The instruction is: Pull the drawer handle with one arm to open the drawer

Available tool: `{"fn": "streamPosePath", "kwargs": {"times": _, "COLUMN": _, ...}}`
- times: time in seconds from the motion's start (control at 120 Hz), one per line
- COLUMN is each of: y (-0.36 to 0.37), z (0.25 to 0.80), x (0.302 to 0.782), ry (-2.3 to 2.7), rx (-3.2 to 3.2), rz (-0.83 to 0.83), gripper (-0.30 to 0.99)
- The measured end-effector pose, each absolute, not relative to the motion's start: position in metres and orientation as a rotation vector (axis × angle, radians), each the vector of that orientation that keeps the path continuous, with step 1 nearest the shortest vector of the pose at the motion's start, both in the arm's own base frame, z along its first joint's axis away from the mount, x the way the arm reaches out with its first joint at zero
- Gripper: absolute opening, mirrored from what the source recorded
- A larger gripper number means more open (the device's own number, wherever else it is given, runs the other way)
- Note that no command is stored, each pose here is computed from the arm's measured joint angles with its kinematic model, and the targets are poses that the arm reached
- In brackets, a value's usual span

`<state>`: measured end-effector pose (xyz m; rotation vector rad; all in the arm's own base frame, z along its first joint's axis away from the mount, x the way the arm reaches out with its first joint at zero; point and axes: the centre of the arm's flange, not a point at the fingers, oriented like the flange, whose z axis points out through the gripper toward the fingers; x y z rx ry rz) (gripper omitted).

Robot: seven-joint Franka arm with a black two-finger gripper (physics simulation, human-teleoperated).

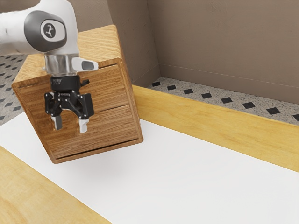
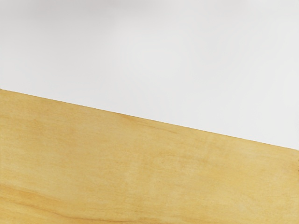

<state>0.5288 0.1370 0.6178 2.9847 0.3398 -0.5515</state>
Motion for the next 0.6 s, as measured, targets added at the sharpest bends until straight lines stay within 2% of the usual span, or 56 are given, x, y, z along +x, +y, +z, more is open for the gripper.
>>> {"fn": "streamPosePath", "kwargs": {"times": 0.092, "y": 0.134, "z": 0.622, "x": 0.546, "ry": 0.309, "rx": 3.037, "rz": -0.372, "gripper": 0.69}}
{"fn": "streamPosePath", "kwargs": {"times": 0.208, "y": 0.140, "z": 0.630, "x": 0.557, "ry": 0.300, "rx": 3.067, "rz": -0.218, "gripper": 0.69}}
{"fn": "streamPosePath", "kwargs": {"times": 0.292, "y": 0.140, "z": 0.692, "x": 0.529, "ry": 0.278, "rx": 3.074, "rz": 0.017, "gripper": 0.69}}
{"fn": "streamPosePath", "kwargs": {"times": 0.35, "y": 0.141, "z": 0.717, "x": 0.515, "ry": 0.272, "rx": 3.070, "rz": 0.116, "gripper": 0.69}}
{"fn": "streamPosePath", "kwargs": {"times": 0.425, "y": 0.151, "z": 0.721, "x": 0.512, "ry": 0.291, "rx": 3.093, "rz": 0.145, "gripper": 0.69}}
{"fn": "streamPosePath", "kwargs": {"times": 0.6, "y": 0.183, "z": 0.720, "x": 0.508, "ry": 0.367, "rx": 3.376, "rz": 0.076, "gripper": 0.69}}
